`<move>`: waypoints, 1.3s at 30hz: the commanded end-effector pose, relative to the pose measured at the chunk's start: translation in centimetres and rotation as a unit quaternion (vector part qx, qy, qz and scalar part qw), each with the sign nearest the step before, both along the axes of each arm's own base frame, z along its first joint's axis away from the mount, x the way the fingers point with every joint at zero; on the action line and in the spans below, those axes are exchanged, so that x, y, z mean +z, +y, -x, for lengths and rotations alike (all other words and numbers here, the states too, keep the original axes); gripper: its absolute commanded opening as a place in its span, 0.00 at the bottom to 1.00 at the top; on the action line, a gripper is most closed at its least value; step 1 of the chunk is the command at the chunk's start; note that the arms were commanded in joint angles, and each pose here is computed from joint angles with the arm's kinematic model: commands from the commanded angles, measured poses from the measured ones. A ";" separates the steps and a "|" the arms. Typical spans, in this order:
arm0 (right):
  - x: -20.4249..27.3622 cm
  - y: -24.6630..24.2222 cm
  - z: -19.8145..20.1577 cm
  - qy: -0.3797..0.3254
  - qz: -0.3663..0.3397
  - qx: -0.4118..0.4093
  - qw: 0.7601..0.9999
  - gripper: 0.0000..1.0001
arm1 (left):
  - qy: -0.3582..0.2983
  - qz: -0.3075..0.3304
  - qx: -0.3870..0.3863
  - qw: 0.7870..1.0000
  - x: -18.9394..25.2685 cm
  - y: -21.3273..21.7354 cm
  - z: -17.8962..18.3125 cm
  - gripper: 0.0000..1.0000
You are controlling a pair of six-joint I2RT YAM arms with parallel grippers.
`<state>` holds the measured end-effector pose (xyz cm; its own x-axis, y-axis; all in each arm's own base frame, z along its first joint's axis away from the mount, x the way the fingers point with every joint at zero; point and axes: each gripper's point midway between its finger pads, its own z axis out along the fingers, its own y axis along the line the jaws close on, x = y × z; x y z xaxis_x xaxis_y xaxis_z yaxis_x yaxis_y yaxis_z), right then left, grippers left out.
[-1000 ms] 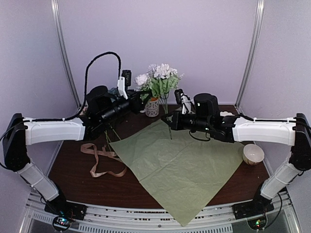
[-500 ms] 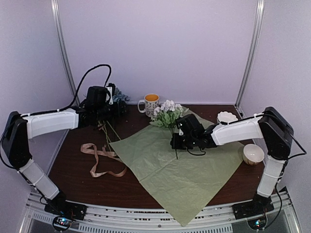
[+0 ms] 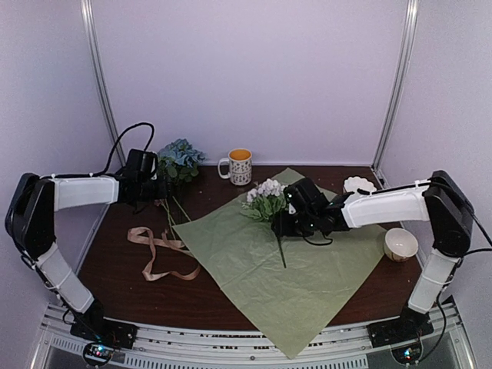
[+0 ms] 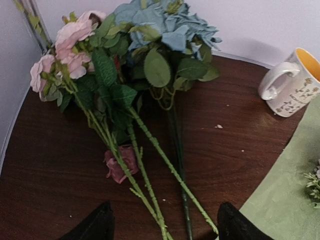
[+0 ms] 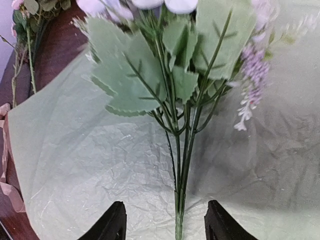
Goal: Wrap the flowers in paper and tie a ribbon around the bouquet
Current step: Place the fake flower on the flattened wrapping paper, then pick up the fake flower from the corner of the board.
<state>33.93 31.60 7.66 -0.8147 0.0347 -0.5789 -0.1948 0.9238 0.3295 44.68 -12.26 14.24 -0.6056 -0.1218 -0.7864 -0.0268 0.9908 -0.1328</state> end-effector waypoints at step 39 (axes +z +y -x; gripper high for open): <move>5.9 -4.4 1.7 -0.074 0.056 0.006 0.996 0.56 | 0.093 0.045 0.097 0.990 -8.2 8.9 -7.2 0.40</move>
<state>32.33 27.81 12.96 -0.7342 -0.0302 -0.6783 -0.2455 0.9432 0.2237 51.69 -6.15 4.68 -0.7255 -0.2997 -0.6196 -0.2152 0.9538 -0.2095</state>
